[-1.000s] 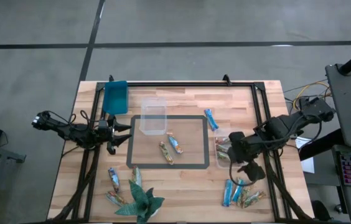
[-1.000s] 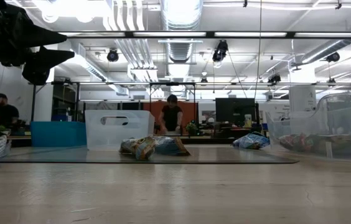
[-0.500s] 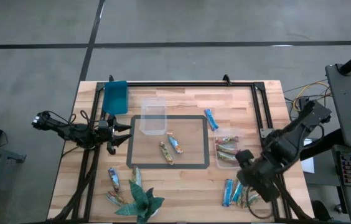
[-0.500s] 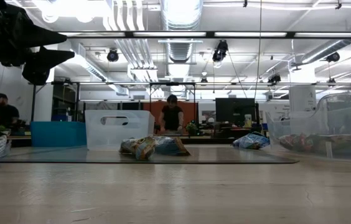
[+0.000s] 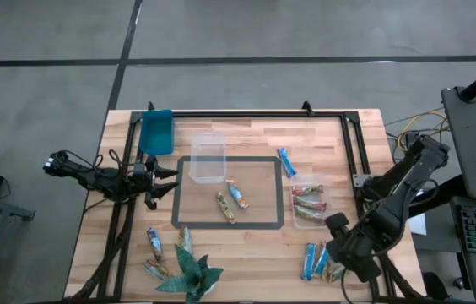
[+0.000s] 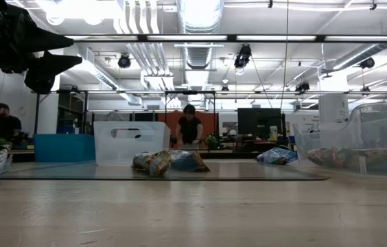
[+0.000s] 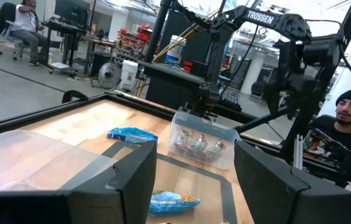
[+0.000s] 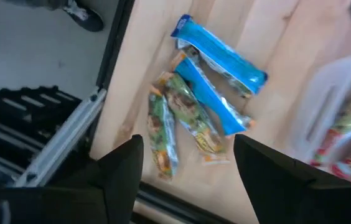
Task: Pick and place Granola Bars by type
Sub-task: Put the yellow granola bar into the left transparent bin
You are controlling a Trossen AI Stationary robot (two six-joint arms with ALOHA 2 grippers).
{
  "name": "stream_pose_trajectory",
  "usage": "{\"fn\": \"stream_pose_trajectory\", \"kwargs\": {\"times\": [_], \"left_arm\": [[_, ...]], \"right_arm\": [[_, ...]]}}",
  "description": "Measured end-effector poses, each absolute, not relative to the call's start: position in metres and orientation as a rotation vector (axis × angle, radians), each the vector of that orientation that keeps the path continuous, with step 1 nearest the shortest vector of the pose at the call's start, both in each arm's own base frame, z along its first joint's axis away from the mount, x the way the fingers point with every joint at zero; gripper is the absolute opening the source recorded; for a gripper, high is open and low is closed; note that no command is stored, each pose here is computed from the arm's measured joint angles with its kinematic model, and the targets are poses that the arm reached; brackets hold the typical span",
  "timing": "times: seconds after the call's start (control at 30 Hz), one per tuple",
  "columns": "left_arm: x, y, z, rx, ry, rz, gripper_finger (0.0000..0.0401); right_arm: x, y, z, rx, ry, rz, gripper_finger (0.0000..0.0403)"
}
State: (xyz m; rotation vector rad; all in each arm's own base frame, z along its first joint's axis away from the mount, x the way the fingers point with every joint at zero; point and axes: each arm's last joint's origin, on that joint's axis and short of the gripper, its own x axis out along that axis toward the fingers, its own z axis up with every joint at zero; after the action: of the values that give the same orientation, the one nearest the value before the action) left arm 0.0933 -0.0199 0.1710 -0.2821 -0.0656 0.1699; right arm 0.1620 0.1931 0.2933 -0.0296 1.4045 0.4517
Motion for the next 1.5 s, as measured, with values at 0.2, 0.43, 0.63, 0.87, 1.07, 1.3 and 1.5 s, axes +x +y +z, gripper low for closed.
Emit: {"fn": "stream_pose_trajectory", "kwargs": {"times": [0.2, 0.43, 0.63, 0.87, 1.07, 1.3, 1.5], "left_arm": [[0.093, -0.02, 0.171, -0.282, -0.066, 0.169, 0.0197], [0.093, -0.02, 0.171, -0.282, -0.066, 0.169, 0.0197], [0.093, -0.02, 0.171, -0.282, -0.066, 0.17, 0.0197], [0.093, -0.02, 0.171, -0.282, -0.066, 0.17, 0.0197], [0.093, -0.02, 0.171, -0.282, -0.066, 0.17, 0.0197], [0.093, -0.02, 0.171, -0.282, -0.066, 0.169, 0.0197], [0.093, -0.02, 0.171, -0.282, -0.066, 0.17, 0.0197]], "right_arm": [[0.152, 0.203, 0.264, 0.002, 1.414, 0.446, 0.0241], [0.148, 0.204, 0.226, 0.032, 1.417, 0.418, 0.0243], [0.148, 0.204, 0.203, 0.028, 1.409, 0.429, 0.0237], [0.145, 0.2, 0.181, 0.031, 1.389, 0.461, 0.0239], [0.143, 0.198, 0.163, -0.002, 1.426, 0.475, 0.0233], [0.143, 0.198, 0.142, -0.038, 1.463, 0.458, 0.0232], [0.144, 0.199, 0.138, -0.045, 1.488, 0.455, 0.0205]]}}
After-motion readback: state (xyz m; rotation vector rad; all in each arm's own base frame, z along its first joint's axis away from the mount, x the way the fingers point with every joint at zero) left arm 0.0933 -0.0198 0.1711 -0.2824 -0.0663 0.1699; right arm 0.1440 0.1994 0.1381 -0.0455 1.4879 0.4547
